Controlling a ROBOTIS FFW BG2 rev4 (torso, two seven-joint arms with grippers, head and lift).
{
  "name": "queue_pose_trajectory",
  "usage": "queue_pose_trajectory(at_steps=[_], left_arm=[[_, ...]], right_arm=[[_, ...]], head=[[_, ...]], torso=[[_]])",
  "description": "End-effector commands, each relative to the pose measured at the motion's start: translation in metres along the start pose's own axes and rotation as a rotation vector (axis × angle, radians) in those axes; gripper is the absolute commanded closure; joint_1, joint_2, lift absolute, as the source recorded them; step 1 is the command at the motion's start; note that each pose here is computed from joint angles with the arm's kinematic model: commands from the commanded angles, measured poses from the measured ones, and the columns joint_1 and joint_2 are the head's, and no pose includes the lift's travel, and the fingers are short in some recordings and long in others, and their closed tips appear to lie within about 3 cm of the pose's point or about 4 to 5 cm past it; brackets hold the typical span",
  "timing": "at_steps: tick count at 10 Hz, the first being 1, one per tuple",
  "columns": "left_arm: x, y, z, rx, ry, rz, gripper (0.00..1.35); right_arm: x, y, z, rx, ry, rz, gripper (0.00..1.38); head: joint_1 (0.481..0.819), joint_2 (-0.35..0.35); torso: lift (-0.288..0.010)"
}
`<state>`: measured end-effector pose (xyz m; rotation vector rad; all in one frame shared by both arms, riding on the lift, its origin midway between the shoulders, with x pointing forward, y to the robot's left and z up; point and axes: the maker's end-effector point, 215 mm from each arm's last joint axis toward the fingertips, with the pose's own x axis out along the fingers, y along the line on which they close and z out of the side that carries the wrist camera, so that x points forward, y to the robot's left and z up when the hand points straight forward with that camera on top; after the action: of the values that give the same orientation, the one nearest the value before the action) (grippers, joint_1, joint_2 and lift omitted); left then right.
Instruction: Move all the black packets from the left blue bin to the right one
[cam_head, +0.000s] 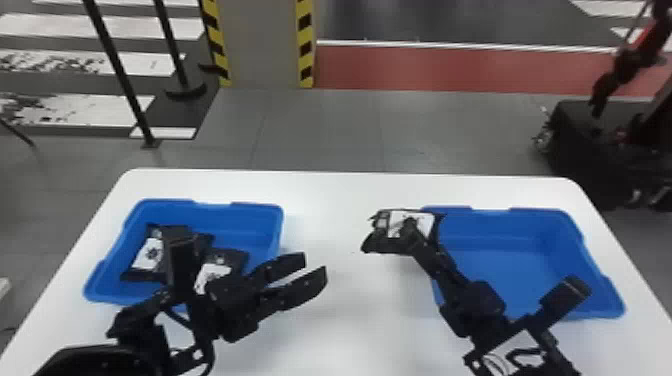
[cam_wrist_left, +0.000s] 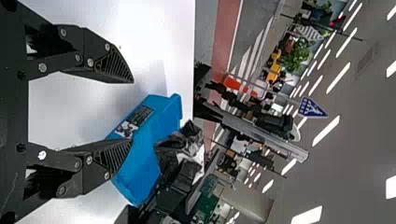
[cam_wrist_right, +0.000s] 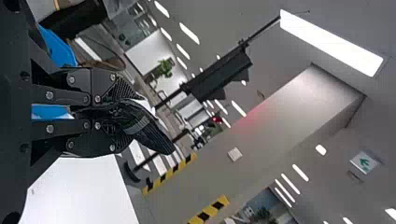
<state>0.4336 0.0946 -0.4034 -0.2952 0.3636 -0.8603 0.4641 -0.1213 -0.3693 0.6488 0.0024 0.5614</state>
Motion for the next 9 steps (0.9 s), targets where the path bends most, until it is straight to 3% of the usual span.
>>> queue_pose_trajectory(at_steps=[1, 3, 4, 5, 6, 9], left_arm=[[-0.021, 0.013, 0.000, 0.004, -0.033, 0.042, 0.16], [-0.060, 0.037, 0.005, 0.022, -0.054, 0.129, 0.17], [-0.080, 0.052, 0.004, 0.029, -0.050, 0.178, 0.17], [-0.097, 0.067, 0.004, 0.039, -0.046, 0.224, 0.17], [-0.111, 0.080, 0.004, 0.054, -0.039, 0.268, 0.17], [-0.157, 0.128, 0.016, 0.163, -0.004, 0.450, 0.17]], right_arm=[[-0.024, -0.055, 0.035, -0.100, -0.025, -0.117, 1.28], [-0.055, -0.140, 0.065, -0.209, -0.009, -0.304, 1.27], [-0.059, -0.161, 0.069, -0.225, 0.006, -0.349, 0.89], [-0.059, -0.163, 0.076, -0.248, 0.015, -0.346, 0.22], [-0.057, -0.146, 0.082, -0.266, 0.004, -0.321, 0.00], [-0.076, -0.090, 0.079, -0.275, -0.030, -0.294, 0.29]], head=[[0.695, -0.023], [0.695, -0.096], [0.695, -0.114], [0.695, -0.132], [0.695, -0.122], [0.695, -0.032]], torso=[[-0.110], [-0.110], [-0.110], [-0.110], [-0.110], [-0.110]])
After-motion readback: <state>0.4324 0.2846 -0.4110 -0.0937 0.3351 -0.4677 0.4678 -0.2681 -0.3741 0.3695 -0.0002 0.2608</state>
